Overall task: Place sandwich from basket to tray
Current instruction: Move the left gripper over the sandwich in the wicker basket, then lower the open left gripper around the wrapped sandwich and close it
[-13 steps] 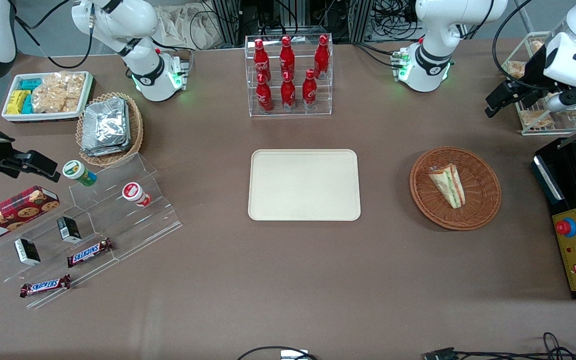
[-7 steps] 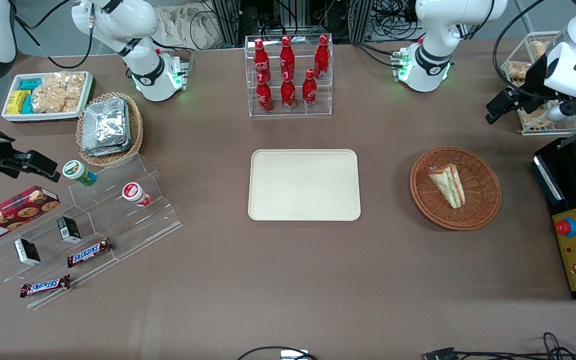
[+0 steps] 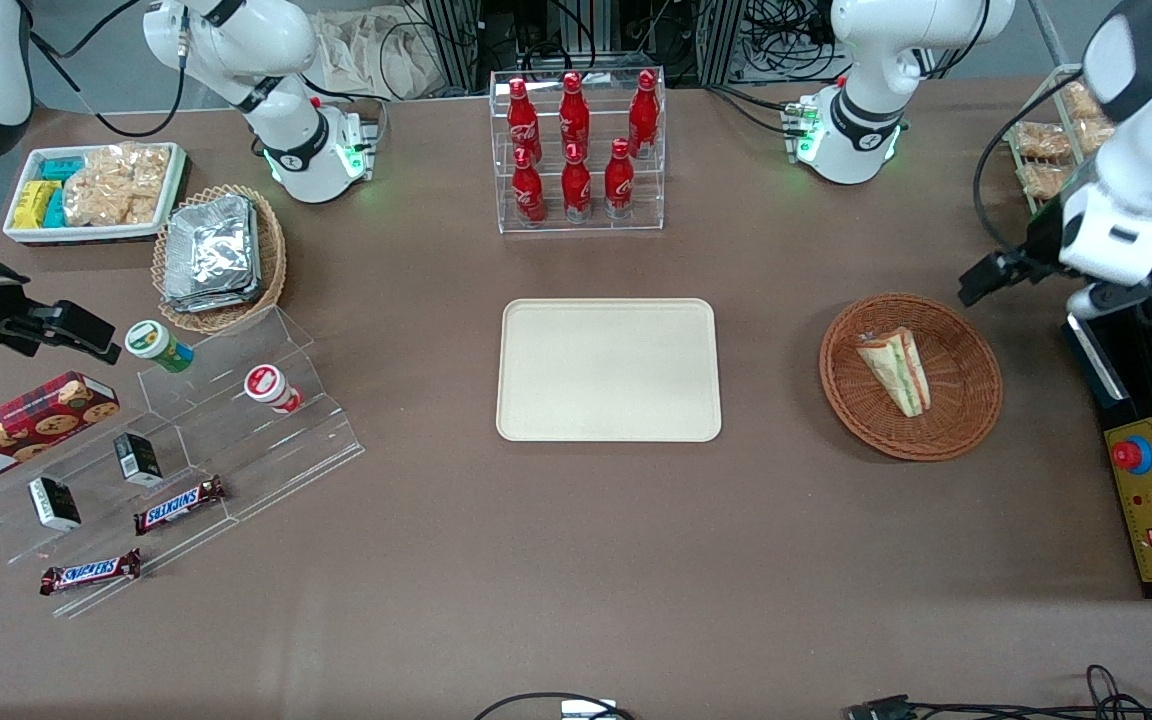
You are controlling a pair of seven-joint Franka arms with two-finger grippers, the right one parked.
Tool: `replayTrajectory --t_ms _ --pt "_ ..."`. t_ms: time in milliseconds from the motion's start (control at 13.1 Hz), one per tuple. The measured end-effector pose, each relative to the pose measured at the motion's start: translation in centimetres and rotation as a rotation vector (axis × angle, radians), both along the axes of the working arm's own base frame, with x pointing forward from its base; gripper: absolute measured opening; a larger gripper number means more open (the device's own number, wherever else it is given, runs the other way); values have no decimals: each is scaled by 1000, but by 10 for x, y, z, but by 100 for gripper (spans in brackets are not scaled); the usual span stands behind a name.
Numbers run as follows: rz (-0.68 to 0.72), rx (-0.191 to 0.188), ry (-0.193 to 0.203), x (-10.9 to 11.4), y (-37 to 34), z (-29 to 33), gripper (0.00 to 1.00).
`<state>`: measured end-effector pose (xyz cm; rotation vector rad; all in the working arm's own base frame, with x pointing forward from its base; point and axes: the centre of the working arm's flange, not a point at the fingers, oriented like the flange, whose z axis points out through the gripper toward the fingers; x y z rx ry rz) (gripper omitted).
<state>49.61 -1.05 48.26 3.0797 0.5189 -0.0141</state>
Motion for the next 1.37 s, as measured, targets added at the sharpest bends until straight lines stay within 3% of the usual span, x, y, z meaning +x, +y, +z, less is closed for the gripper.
replayTrajectory --t_ms 534,686,915,1373 --pt "-11 32 49 25 -2 -145 100" --pt "1 35 69 24 -2 -168 99" --pt "21 36 46 13 -5 -209 98" --pt "24 39 61 2 -7 -244 97"
